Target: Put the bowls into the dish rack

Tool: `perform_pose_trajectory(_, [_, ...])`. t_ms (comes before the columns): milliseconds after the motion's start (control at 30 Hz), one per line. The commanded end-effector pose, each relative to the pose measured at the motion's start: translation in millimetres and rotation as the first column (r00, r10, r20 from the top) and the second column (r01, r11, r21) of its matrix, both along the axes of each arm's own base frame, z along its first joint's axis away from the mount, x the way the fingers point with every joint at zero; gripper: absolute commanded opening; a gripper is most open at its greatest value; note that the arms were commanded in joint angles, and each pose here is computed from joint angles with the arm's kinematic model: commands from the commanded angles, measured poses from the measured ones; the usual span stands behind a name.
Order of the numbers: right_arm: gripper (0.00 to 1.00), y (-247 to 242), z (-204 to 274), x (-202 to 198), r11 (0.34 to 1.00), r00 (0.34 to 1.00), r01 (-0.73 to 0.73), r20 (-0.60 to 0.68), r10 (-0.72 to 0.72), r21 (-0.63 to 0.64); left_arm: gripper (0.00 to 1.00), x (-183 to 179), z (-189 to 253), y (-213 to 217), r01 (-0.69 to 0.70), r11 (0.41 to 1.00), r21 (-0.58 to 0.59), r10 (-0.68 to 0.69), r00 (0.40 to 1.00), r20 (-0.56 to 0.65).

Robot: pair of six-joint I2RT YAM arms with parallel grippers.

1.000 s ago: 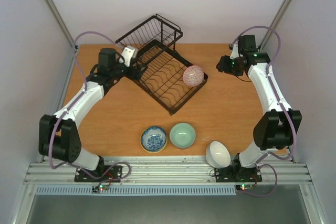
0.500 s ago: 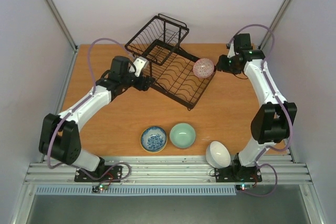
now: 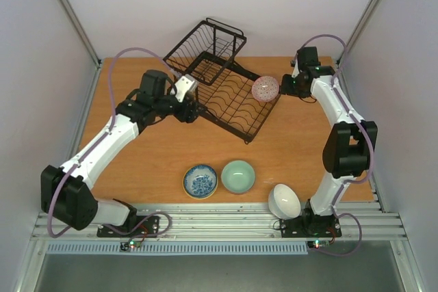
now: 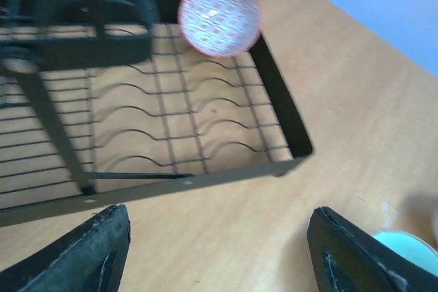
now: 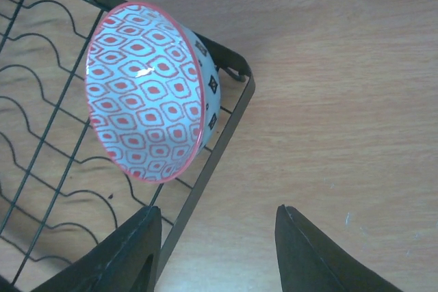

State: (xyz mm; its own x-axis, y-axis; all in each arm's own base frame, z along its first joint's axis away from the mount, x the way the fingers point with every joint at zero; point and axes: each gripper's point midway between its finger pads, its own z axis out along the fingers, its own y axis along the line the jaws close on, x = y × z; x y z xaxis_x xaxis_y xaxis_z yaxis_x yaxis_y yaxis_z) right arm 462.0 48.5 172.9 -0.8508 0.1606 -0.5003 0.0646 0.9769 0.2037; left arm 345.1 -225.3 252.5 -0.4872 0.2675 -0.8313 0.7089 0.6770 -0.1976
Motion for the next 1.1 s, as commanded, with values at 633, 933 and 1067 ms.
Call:
perform_pose_trajectory(633, [0.41, 14, -43, 78, 0.996, 0.997, -0.067, 0.022, 0.068, -0.052, 0.69, 27, -59, -115, 0.217, 0.974, 0.069, -0.213, 0.975, -0.062])
perform_pose_trajectory(933, [0.28, 18, -60, 82, 0.990, 0.996, -0.087, -0.012, 0.086, -0.113, 0.65, 42, -59, -117, 0.176, 0.980, 0.089, -0.169, 0.982, -0.080])
perform_pose_trajectory(1067, [0.11, 17, -56, 79, 0.989, 0.997, -0.082, -0.011, 0.081, -0.119, 0.65, 38, -54, -113, 0.161, 0.984, 0.077, -0.156, 0.985, -0.073])
